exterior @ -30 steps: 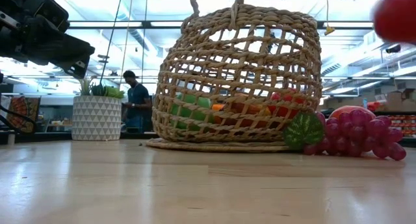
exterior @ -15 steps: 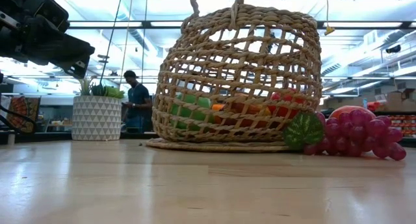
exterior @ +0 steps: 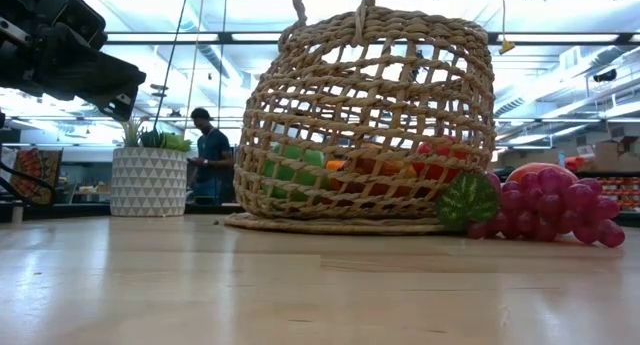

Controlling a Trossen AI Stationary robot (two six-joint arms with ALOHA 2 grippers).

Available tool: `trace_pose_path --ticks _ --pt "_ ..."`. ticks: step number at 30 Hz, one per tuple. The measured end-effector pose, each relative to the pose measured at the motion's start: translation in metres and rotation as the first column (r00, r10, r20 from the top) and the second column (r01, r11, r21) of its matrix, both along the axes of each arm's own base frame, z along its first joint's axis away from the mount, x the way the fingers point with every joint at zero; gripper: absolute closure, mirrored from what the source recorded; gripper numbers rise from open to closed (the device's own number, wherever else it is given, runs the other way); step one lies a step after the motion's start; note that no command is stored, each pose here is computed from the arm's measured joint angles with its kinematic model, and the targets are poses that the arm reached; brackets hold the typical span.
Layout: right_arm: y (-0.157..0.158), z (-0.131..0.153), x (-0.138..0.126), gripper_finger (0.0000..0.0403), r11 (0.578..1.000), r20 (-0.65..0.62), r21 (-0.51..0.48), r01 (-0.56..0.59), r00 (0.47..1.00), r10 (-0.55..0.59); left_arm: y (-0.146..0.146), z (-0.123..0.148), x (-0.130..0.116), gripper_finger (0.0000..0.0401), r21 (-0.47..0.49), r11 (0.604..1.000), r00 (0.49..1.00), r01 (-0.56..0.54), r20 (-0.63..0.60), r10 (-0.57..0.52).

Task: Build produce basket
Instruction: Put the red apple into the woven basket

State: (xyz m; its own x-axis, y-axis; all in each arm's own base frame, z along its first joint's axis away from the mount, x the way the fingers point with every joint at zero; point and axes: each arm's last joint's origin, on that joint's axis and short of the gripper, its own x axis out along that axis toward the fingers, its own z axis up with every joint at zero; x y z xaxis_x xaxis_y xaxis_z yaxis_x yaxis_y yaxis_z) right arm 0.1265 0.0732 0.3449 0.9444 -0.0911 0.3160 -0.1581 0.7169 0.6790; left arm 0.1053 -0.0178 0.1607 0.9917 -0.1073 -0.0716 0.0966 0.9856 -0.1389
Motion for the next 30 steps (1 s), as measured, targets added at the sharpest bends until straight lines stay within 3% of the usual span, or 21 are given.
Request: trace_pose_path --ticks 10,19,25,30 --pt "-0.015 0.017 -0.006 0.0026 0.995 0.161 0.01 0.101 0.982 -0.101 0.0 0.0 0.0 0.0338 0.0 1.0 1.0 0.0 0.0 0.0" --pt "-0.028 0.016 -0.006 0.0026 0.944 0.091 0.158 0.289 0.948 -0.306 0.0 0.0 0.0 0.0345 0.0 1.0 1.0 0.0 0.0 0.0" --pt "-0.035 0.029 -0.016 0.0027 0.921 0.067 0.129 0.367 0.924 -0.377 0.0 0.0 0.0 0.034 0.0 1.0 1.0 0.0 0.0 0.0" --pt "-0.04 0.05 -0.022 0.0027 0.894 -0.029 0.021 0.448 0.894 -0.447 0.0 0.0 0.0 0.0338 0.0 1.0 1.0 0.0 0.0 0.0"
